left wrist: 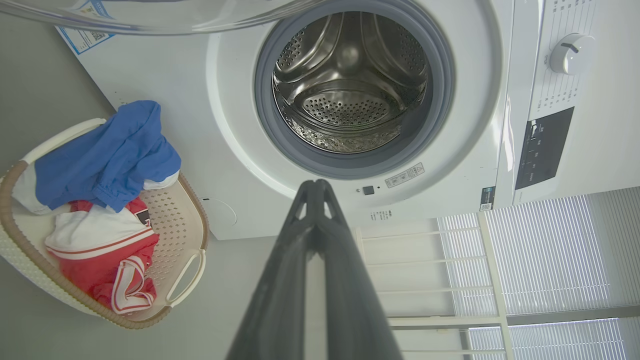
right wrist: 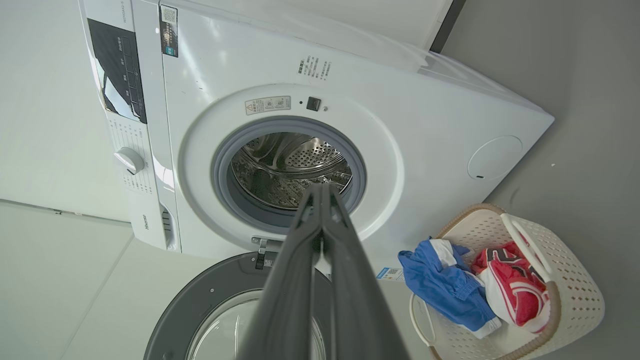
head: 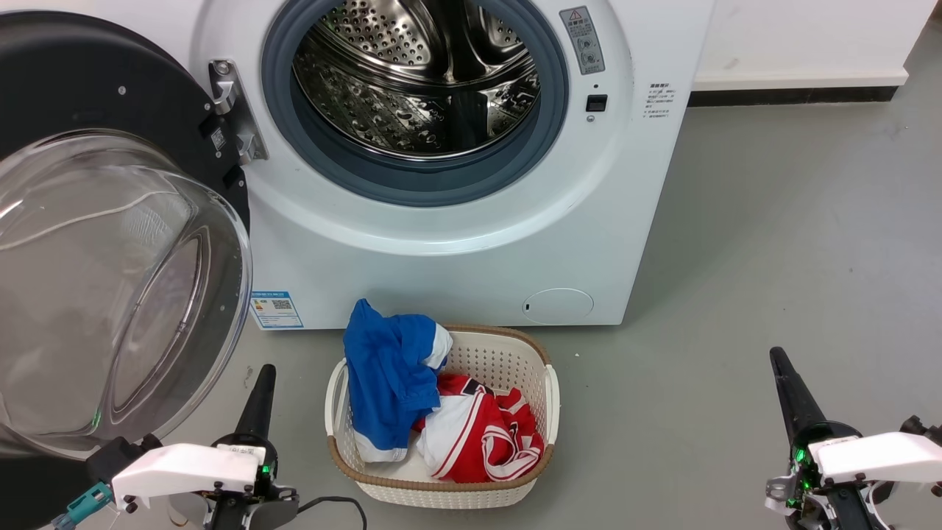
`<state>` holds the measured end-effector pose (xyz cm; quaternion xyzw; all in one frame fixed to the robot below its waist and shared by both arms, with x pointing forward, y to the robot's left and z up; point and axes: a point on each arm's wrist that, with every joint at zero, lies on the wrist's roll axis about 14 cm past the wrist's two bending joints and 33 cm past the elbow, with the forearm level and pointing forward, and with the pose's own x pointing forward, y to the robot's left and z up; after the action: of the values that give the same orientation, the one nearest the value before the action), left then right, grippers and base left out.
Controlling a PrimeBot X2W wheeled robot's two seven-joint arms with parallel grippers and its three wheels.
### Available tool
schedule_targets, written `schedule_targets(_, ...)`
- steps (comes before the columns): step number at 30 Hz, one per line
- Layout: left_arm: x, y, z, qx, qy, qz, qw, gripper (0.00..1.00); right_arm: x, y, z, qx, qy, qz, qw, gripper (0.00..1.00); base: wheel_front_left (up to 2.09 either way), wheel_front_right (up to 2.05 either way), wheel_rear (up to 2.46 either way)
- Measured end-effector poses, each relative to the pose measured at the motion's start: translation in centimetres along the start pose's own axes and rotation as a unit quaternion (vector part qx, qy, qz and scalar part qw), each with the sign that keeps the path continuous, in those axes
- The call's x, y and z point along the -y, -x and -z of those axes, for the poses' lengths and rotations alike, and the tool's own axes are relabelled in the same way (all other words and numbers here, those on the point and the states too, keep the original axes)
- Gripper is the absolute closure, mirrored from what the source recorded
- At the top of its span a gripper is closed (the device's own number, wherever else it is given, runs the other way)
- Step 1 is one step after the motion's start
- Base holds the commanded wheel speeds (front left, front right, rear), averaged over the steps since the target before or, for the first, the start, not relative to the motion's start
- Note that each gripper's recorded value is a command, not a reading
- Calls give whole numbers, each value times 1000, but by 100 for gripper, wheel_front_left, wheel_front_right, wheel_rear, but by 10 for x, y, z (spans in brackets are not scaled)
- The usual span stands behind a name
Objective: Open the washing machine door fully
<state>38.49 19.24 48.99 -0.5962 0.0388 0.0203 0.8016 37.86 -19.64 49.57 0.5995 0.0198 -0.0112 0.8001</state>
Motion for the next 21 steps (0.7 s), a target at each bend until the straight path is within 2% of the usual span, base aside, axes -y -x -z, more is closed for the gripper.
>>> schedule_targets(21, 6, 0, -6, 8, 92, 19, 996, 100, -4, -5, -4, 4, -87, -8, 996, 100, 0, 0, 0)
